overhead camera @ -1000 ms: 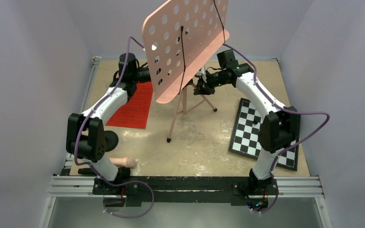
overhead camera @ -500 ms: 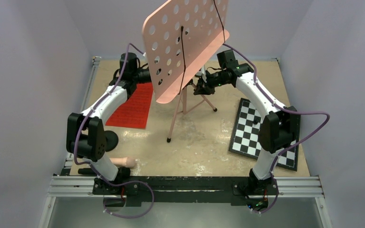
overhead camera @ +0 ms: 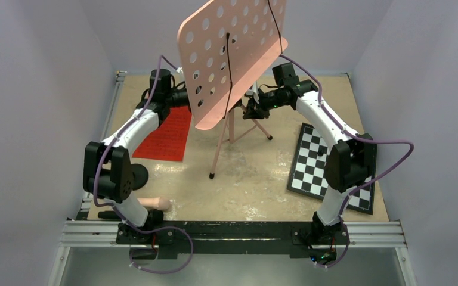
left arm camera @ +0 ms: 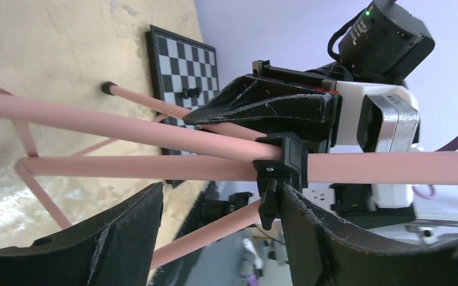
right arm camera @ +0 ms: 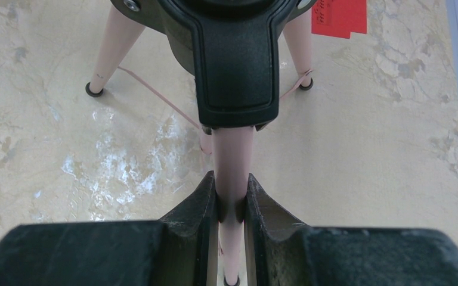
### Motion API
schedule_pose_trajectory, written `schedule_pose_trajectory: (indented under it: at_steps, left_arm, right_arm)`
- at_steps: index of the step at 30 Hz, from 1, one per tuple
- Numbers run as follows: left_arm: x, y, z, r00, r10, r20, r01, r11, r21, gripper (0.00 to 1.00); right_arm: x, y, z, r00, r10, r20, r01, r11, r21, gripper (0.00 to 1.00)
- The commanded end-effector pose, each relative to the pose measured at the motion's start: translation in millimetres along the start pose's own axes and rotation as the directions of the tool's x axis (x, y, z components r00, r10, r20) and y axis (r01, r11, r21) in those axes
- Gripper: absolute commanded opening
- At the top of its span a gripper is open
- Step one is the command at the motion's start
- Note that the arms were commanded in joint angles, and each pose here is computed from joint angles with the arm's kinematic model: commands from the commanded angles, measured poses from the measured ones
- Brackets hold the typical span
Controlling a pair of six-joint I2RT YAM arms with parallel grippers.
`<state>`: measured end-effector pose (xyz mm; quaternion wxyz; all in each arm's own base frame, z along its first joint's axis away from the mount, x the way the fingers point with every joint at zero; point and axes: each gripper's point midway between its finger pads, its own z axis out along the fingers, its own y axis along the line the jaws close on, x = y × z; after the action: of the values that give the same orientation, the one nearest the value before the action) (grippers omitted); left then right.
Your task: Pack up the instrument practice props
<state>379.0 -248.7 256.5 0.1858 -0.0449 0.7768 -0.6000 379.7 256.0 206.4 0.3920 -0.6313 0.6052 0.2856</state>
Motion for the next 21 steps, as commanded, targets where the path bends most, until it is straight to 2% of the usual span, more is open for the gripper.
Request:
schedule_pose_trajectory:
  at_steps: [1, 4, 6, 7, 9, 11, 14, 16, 19, 21]
  left_arm:
    - [-41.3, 47.4, -22.8, 0.968, 0.200, 0.150, -0.166, 0.963, -0.212, 0.74]
    - [-44.2, 31.7, -31.8, 0.917, 0.375, 0.139, -0.341, 0.915, -0.216, 0.73]
    - [-45.1, 20.5, -41.4, 0.835, 0.532, 0.140, -0.496, 0.838, -0.226, 0.73]
    - [-43.6, 14.9, -46.8, 0.770, 0.623, 0.140, -0.587, 0.777, -0.229, 0.73]
    - [-39.0, 4.4, -56.2, 0.616, 0.776, 0.138, -0.741, 0.630, -0.233, 0.73]
    - [-31.3, 0.7, -64.5, 0.469, 0.875, 0.117, -0.842, 0.484, -0.240, 0.74]
    - [-22.9, 4.2, -70.0, 0.291, 0.954, 0.075, -0.924, 0.300, -0.236, 0.75]
    - [-13.9, 5.5, -68.6, 0.147, 0.988, 0.056, -0.963, 0.156, -0.220, 0.75]
    - [1.8, 3.6, -62.2, -0.196, 0.980, 0.036, -0.961, -0.185, -0.203, 0.76]
    - [5.8, -0.4, -59.6, -0.396, 0.917, 0.043, -0.901, -0.379, -0.212, 0.77]
  right_arm:
    - [22.0, -4.8, -0.6, 0.996, -0.014, -0.086, 0.018, 0.999, 0.037, 0.00]
    - [20.1, -6.1, -1.4, 0.996, -0.018, -0.084, 0.022, 0.999, 0.041, 0.00]
    - [18.8, -7.3, -2.5, 0.996, -0.023, -0.083, 0.027, 0.999, 0.045, 0.00]
    - [18.2, -7.2, -2.7, 0.996, -0.026, -0.084, 0.030, 0.999, 0.043, 0.00]
    - [17.8, -7.6, -3.7, 0.996, -0.033, -0.088, 0.036, 0.999, 0.039, 0.00]
    - [16.5, -8.6, -3.8, 0.995, -0.038, -0.090, 0.041, 0.999, 0.036, 0.00]
    - [14.2, -10.8, -4.8, 0.995, -0.046, -0.089, 0.050, 0.998, 0.040, 0.00]
    - [13.3, -12.0, -5.3, 0.995, -0.045, -0.088, 0.049, 0.998, 0.045, 0.00]
    - [15.2, -10.8, -5.9, 0.995, -0.040, -0.096, 0.044, 0.998, 0.047, 0.00]
    - [16.5, -8.9, -6.8, 0.994, -0.041, -0.103, 0.046, 0.998, 0.041, 0.00]
